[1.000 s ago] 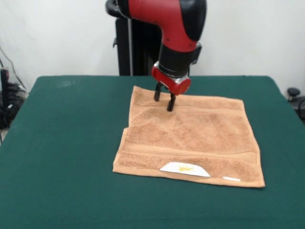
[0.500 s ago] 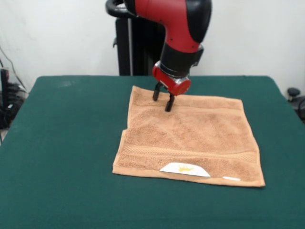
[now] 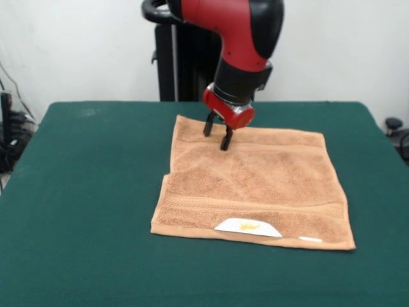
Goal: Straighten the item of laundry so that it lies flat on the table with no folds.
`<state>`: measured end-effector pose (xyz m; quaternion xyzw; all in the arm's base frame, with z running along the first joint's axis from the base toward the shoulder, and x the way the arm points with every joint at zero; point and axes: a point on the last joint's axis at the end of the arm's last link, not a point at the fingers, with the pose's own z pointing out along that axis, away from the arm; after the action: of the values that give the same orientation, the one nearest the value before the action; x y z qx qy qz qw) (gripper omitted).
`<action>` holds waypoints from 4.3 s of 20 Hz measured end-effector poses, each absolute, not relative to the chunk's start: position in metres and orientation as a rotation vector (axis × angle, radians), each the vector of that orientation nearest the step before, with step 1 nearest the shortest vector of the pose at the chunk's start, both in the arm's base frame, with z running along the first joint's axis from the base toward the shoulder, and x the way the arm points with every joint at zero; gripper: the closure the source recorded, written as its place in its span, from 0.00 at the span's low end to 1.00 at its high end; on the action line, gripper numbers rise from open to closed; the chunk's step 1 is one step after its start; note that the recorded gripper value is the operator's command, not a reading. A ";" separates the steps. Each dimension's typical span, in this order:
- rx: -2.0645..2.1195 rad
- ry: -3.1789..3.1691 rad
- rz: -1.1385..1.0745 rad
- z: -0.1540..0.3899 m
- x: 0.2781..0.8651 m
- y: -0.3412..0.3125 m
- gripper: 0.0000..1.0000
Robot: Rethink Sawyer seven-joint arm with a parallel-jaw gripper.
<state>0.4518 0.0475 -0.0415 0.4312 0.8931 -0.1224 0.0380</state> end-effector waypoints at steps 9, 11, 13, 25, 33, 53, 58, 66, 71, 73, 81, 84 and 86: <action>1.412 2.722 -0.278 -0.043 0.458 0.032 1.00; 1.425 2.720 -0.269 -0.043 0.458 0.031 1.00; 1.435 2.719 -0.262 -0.042 0.458 0.031 1.00; 1.487 2.726 -0.239 -0.042 0.461 0.027 1.00; 1.582 2.735 -0.191 -0.042 0.465 0.019 1.00; 1.566 2.894 -0.559 -0.006 0.414 0.057 1.00; 1.638 2.990 -0.800 0.045 0.382 0.071 1.00; 1.749 2.917 -0.816 0.047 0.376 0.039 1.00; 1.750 2.802 -0.773 0.015 0.379 0.000 1.00; 1.732 2.774 -0.766 -0.001 0.376 -0.011 0.00; 1.735 2.795 -0.810 -0.015 0.361 -0.012 0.00; 1.746 2.797 -0.815 -0.018 0.359 -0.013 0.00; 1.757 2.798 -0.816 -0.019 0.358 -0.014 0.00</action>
<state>0.3575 -0.0142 -0.0194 0.5118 0.8152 -0.2379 -0.1302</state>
